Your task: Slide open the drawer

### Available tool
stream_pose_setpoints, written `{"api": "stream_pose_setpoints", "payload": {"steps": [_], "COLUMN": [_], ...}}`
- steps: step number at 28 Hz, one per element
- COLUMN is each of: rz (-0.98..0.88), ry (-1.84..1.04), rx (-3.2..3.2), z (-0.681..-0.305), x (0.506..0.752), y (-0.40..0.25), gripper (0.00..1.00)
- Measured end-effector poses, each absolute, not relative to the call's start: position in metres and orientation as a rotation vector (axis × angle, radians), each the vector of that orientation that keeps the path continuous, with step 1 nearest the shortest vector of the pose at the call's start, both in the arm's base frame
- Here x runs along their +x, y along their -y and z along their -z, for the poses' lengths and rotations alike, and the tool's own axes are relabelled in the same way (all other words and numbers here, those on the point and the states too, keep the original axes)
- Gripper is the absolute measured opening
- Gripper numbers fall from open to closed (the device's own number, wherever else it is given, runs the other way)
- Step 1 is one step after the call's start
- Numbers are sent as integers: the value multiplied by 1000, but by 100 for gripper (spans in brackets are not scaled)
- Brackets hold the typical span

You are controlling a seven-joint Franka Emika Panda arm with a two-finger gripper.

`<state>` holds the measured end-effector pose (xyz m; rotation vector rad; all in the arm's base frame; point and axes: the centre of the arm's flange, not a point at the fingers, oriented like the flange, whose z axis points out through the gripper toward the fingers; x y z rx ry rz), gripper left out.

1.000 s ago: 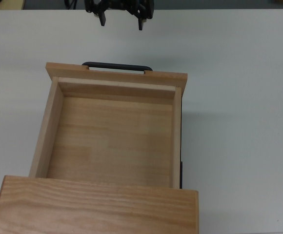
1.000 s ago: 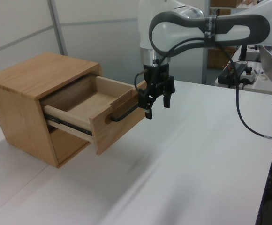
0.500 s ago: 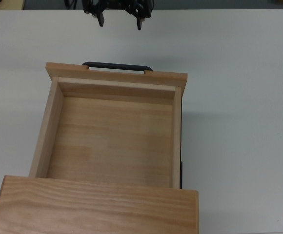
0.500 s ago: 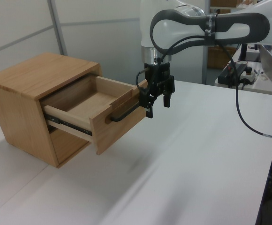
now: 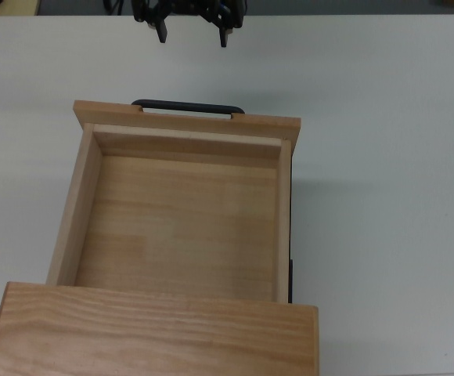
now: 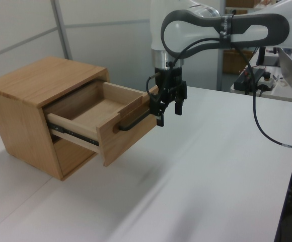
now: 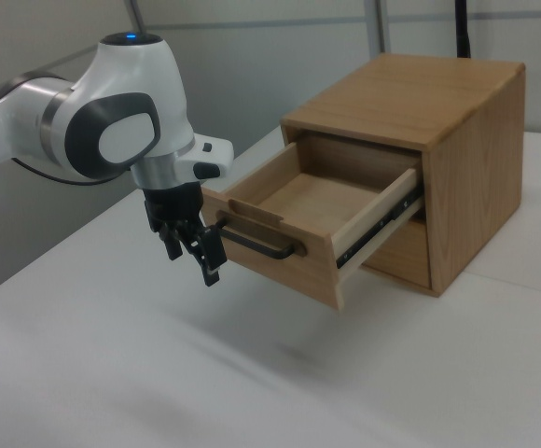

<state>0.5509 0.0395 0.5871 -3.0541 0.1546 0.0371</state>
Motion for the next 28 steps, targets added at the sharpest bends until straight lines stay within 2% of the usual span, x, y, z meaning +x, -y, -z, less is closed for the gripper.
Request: {"api": "stream_pose_setpoints", "payload": {"steps": [14, 28], "rz": [-9, -23], "ry": [-163, -157], "rx": [-3052, -3051], "z": [-593, -588], "x": [554, 557], "y": [-1, -2], "gripper": [100, 100]}}
